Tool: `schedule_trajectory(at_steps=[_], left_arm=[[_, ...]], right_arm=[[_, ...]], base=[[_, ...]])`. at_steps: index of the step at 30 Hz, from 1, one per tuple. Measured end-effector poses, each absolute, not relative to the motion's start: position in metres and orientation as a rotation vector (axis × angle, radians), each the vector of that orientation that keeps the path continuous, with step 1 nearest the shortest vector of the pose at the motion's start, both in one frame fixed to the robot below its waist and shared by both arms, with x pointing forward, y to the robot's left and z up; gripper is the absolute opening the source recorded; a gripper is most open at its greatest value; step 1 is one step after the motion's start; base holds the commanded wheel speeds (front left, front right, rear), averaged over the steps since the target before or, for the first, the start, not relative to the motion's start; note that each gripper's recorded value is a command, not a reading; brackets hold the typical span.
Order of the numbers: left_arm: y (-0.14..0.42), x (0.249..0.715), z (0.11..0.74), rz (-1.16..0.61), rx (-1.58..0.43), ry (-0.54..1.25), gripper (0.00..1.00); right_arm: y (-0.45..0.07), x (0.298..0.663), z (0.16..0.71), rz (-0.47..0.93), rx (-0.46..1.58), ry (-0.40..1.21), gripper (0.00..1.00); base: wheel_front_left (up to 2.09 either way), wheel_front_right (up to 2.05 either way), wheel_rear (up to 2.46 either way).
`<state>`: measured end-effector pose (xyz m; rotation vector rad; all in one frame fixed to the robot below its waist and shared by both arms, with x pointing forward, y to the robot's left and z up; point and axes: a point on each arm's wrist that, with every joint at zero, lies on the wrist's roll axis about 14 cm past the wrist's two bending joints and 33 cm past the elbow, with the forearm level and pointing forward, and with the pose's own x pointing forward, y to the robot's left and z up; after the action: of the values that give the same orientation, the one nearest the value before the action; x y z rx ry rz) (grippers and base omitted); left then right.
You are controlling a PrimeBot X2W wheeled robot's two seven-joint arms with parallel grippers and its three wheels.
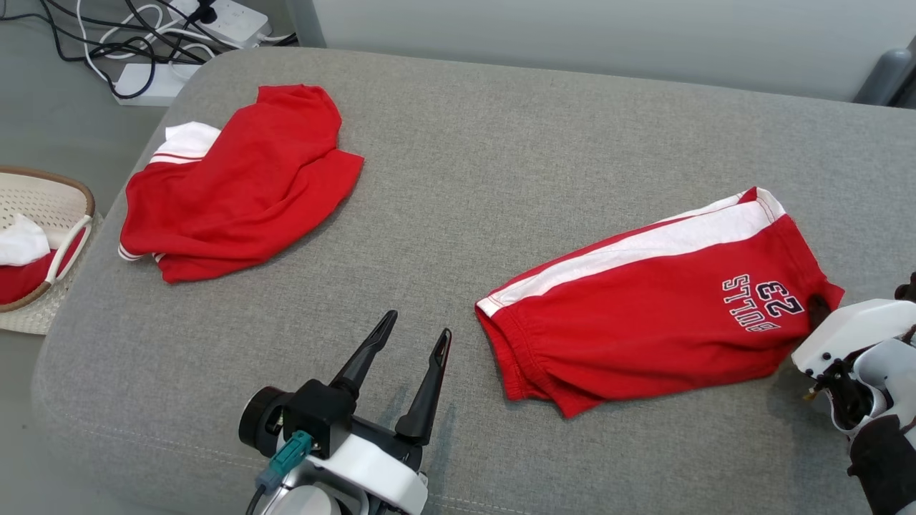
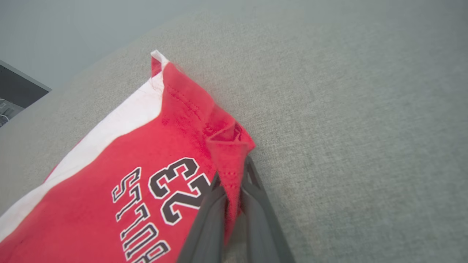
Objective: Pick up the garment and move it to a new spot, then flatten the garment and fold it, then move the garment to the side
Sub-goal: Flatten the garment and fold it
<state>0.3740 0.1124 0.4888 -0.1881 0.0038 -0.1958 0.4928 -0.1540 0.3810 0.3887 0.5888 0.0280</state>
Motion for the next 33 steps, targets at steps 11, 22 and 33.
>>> schedule_trajectory(at_steps=[11, 22, 33], left_arm=[[0.104, 0.374, 0.499, -0.221, -0.196, -0.026, 1.0], [0.083, 0.374, 0.499, -0.282, -0.208, -0.022, 1.0], [0.07, 0.373, 0.509, -0.323, -0.207, -0.049, 1.0]], right_arm=[[-0.185, 0.46, 0.388, -0.076, 0.488, 0.416, 0.0], [-0.217, 0.41, 0.381, -0.162, 0.502, 0.369, 0.0], [-0.229, 0.382, 0.385, -0.216, 0.497, 0.314, 0.0]], base=[[0.0, 0.0, 0.0], [0.0, 0.0, 0.0], [0.0, 0.0, 0.0]])
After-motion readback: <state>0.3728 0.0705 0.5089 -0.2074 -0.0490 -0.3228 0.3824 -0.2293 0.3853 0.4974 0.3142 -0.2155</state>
